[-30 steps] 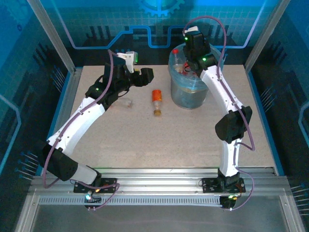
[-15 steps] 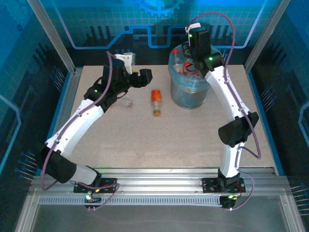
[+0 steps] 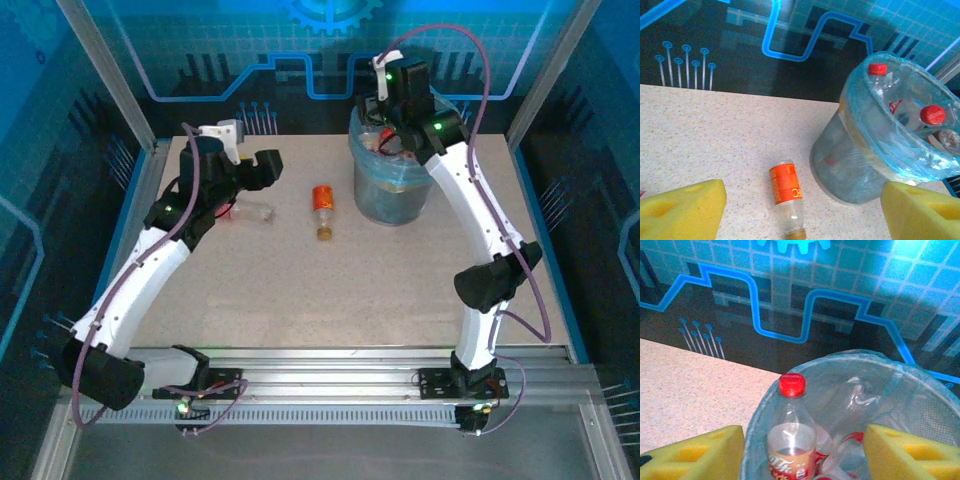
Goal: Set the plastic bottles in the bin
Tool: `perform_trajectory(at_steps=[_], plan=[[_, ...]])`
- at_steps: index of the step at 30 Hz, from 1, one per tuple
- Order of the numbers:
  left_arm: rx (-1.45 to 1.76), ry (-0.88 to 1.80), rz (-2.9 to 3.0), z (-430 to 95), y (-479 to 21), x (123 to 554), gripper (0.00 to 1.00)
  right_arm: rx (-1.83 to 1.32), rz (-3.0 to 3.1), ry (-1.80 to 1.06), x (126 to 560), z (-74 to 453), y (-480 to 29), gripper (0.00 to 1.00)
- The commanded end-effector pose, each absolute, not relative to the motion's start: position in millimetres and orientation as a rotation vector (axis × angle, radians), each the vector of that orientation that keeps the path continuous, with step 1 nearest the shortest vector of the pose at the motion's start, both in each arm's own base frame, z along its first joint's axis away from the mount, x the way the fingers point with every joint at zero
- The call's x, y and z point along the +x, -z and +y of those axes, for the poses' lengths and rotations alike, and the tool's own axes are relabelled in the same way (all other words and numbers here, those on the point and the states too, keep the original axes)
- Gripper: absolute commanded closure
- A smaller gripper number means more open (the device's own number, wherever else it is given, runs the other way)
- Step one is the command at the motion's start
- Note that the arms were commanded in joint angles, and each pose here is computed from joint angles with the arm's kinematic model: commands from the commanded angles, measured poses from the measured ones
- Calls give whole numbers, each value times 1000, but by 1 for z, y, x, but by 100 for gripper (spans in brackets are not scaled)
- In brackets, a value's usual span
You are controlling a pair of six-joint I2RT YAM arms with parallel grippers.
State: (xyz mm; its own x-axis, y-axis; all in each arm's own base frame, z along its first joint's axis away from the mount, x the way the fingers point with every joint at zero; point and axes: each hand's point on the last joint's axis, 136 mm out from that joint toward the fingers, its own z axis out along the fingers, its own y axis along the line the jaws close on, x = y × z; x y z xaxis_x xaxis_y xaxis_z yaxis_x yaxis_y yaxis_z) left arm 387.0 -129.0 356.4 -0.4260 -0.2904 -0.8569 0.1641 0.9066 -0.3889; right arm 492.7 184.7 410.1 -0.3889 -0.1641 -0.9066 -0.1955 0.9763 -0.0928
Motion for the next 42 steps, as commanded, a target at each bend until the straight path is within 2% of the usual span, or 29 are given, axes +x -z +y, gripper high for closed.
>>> perform_trajectory(at_steps=[1,8,13,20,35,42], plan=[[-125,463,1937,-109,-358,377,18,-273,1977,-116,481,205,-419,35],[-201,418,1962,-80,-341,370,18,-441,1961,-168,459,267,-413,33],[-243,386,1987,-64,-326,367,17,-564,1966,-198,443,316,-395,28],[-290,359,2047,-51,-293,371,17,-617,2111,-238,442,365,-323,19],[-278,342,2116,-49,-266,373,16,-478,2428,19,485,346,-163,13],[-267,370,2140,-54,-259,374,16,-415,2510,90,499,332,-109,12]])
